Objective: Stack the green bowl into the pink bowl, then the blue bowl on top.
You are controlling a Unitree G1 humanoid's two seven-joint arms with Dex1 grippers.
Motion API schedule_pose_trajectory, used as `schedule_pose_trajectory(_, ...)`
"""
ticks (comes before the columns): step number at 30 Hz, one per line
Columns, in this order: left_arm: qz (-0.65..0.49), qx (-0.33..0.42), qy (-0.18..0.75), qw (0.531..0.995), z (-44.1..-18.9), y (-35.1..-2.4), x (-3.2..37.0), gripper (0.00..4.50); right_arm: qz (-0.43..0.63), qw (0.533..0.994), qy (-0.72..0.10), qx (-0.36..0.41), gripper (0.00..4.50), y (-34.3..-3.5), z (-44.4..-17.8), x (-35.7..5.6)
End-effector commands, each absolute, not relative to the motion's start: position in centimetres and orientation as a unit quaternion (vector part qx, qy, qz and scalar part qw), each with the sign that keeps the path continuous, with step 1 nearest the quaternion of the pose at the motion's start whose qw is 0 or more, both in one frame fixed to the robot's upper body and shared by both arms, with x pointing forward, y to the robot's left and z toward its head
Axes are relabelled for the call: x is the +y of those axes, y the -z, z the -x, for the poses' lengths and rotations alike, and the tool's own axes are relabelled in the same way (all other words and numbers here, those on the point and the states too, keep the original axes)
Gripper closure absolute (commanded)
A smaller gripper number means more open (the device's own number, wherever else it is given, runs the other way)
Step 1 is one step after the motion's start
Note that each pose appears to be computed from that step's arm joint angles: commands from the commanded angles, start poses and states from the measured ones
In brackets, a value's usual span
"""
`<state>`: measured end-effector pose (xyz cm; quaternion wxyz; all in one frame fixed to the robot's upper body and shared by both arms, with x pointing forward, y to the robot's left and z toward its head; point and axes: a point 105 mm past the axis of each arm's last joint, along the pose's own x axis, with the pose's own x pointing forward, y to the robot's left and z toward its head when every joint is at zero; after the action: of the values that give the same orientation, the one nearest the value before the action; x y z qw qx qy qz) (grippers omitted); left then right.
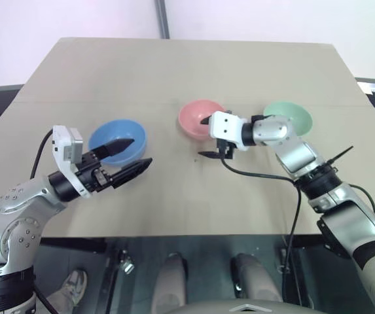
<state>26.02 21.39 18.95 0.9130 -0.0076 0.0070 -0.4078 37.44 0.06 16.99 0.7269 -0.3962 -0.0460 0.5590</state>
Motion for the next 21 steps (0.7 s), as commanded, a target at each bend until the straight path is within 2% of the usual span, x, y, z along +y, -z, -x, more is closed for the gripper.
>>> schedule_pose_trajectory(1,-0.009,-0.018,0.402,0.915,-25.4,-20.0,21.2,0.00,0.413,0.723,-0.551,-0.060,0.02,-17.7,-38.4,0.6)
schedule_pose_trajectory(2,-0.010,-0.018,0.401,0.916,-25.3,-20.0,21.2,0.00,0.414,0.724,-0.549,-0.058,0.02,-17.7,-38.7,0.7)
schedule_pose_trajectory(4,-0.011,-0.020,0.399,0.917,-25.2,-20.0,21.2,0.00,0.416,0.726,-0.546,-0.045,0.55,-17.2,-39.2,0.6)
schedule_pose_trajectory(7,-0.014,-0.022,0.397,0.918,-25.2,-20.1,21.1,0.00,0.430,0.722,-0.540,-0.037,1.77,-16.8,-39.8,0.4)
schedule_pose_trajectory(9,-0.013,-0.023,0.396,0.918,-25.2,-20.0,21.1,0.00,0.435,0.720,-0.540,-0.039,2.89,-16.8,-39.9,0.5)
schedule_pose_trajectory(11,-0.012,-0.023,0.397,0.918,-25.2,-20.0,21.0,0.00,0.437,0.718,-0.540,-0.046,3.78,-17.2,-39.9,0.6)
schedule_pose_trajectory(13,-0.011,-0.024,0.399,0.917,-25.3,-19.8,20.8,0.00,0.442,0.715,-0.537,-0.069,4.44,-18.2,-39.7,0.7)
schedule_pose_trajectory(17,-0.009,-0.024,0.403,0.915,-25.4,-19.7,20.6,0.00,0.428,0.686,-0.578,-0.110,4.44,-19.8,-36.9,0.9)
schedule_pose_trajectory(21,-0.007,-0.025,0.408,0.912,-25.7,-19.6,20.5,0.00,0.406,0.671,-0.613,-0.093,4.44,-19.5,-33.2,-0.5)
